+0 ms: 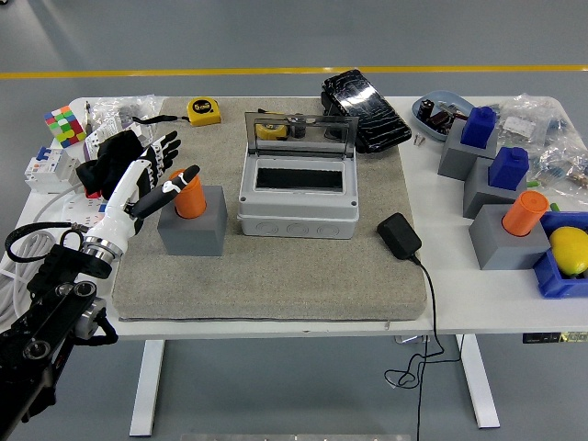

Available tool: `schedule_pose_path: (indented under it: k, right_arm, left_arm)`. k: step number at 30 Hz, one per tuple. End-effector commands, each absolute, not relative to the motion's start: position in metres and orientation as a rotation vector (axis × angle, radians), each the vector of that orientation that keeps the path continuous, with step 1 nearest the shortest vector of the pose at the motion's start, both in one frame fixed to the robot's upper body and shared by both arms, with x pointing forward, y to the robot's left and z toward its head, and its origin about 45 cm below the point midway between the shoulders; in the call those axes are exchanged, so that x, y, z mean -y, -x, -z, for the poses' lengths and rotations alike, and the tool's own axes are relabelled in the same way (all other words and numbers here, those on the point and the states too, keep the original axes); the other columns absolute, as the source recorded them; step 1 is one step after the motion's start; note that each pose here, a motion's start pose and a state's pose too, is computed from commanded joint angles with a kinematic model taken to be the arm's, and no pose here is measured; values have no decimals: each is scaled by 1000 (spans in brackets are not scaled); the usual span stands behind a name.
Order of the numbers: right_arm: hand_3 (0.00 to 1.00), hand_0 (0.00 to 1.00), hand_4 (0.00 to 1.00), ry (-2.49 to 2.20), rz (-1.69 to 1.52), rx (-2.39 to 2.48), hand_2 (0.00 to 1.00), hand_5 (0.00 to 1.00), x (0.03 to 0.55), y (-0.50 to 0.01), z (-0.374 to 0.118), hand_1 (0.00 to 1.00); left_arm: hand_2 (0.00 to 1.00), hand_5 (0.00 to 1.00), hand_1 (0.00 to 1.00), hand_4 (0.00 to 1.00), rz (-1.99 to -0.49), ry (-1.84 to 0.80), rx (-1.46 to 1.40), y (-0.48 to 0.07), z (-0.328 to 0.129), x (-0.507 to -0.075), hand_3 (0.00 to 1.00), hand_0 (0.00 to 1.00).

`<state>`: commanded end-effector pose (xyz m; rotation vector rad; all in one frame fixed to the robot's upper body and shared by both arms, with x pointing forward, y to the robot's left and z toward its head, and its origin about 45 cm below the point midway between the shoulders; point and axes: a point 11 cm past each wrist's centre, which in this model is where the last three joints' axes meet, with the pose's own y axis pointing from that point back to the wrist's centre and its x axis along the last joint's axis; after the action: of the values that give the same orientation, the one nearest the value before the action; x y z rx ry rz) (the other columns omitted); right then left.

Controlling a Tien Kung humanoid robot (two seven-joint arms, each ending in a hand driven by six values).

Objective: Fetch the battery,place it into the box,close the lid of the box

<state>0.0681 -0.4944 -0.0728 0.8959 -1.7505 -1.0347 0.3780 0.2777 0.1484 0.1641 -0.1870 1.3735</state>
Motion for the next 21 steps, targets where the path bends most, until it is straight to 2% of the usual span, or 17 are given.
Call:
schedule_pose_path:
  k: [6,7,12,13,18,19,21]
  right_arm:
    - [551,556,922,-897,1031,1746,593,494,495,-68,72,594]
    - [551,555,922,-897,1030,1747,592,494,495,-69,72,592]
    - [551,555,922,-900,1029,1747,592,494,495,-70,72,592]
    - [551,556,922,-900,1030,1747,592,494,495,-69,72,593]
    - [551,556,922,-898,1033,1745,592,494,494,-68,73,593]
    - [551,556,924,-897,1034,1745,592,492,494,-68,73,594]
    - [551,556,924,-896,1035,1745,592,492,494,-67,73,594]
  left_arm:
    - [912,452,906,998,-1378,-147,189,-377,-145,-275,863,915]
    - [819,243,801,998,-1378,-146,190,-377,-144,-274,791,789]
    - [819,243,801,998,-1385,-148,187,-378,-140,-273,791,789]
    - [741,165,727,998,-1385,-149,183,-378,-138,-273,736,721]
    - [741,165,727,998,-1394,-139,184,-378,-135,-271,736,721]
    - [651,113,642,998,-1397,-136,185,-378,-134,-270,684,658]
    - [651,113,642,998,-1401,-129,190,-379,-134,-268,684,658]
